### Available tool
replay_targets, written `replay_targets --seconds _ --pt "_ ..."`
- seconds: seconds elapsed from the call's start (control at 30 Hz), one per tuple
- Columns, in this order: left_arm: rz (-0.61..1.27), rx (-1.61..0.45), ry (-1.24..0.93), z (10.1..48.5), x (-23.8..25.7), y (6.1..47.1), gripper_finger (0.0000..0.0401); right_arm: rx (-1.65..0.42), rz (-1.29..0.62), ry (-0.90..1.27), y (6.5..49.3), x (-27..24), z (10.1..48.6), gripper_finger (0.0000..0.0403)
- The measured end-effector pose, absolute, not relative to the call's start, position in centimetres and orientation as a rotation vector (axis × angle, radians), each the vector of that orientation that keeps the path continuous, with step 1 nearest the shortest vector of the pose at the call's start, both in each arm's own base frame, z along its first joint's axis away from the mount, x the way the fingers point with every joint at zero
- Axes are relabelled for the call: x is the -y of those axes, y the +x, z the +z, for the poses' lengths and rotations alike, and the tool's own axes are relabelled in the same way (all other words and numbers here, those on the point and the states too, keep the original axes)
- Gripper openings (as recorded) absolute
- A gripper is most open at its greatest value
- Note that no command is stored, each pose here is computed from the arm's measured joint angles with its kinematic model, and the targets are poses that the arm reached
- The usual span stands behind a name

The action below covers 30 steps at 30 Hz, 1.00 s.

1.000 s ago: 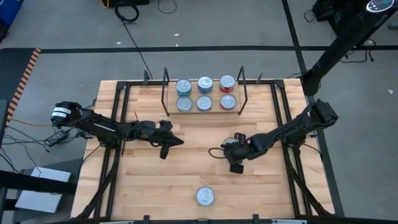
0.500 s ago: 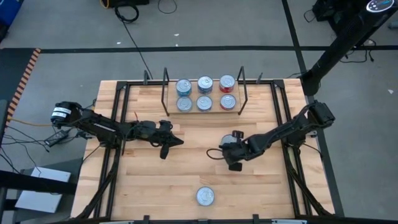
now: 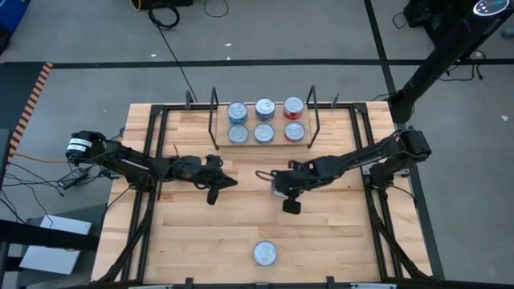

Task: Stack canned seafood by type on shelf
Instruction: Stack the middle right blue tuna can on the top of the other blue tuna can on the shelf

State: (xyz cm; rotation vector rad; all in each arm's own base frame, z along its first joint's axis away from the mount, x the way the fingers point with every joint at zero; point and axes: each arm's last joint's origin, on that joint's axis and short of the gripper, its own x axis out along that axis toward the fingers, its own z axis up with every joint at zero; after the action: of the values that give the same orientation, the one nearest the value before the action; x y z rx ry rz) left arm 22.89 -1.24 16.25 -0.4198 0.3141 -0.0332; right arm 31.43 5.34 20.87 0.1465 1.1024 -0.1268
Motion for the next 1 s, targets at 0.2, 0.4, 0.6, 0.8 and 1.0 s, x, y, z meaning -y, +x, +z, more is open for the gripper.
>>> replay_targets --seconds 0.2,0.4,0.6,0.8,1.0 --pt "-0.038 -0.303 -0.421 16.4 1.3 22.9 0.0001 -1.041 0.047 0.460 32.9 -4.4 22.5 0.0001" --pt "-0.046 -0.273 -0.421 16.6 1.3 23.0 0.0001 -0.998 0.186 0.788 33.5 -4.2 22.2 0.0000" --pt "-0.046 -0.272 -0.421 16.7 1.3 23.0 0.0001 -1.054 0.135 0.928 32.5 -3.5 20.0 0.0000" --pt "-0.057 -0.275 -0.424 16.7 1.3 23.0 0.0001 -1.090 0.123 1.063 31.6 -2.7 18.1 0.0000" --pt "-0.056 -0.276 -0.430 16.6 1.3 23.0 0.0001 -1.082 0.105 1.097 31.3 -2.0 17.5 0.0001"
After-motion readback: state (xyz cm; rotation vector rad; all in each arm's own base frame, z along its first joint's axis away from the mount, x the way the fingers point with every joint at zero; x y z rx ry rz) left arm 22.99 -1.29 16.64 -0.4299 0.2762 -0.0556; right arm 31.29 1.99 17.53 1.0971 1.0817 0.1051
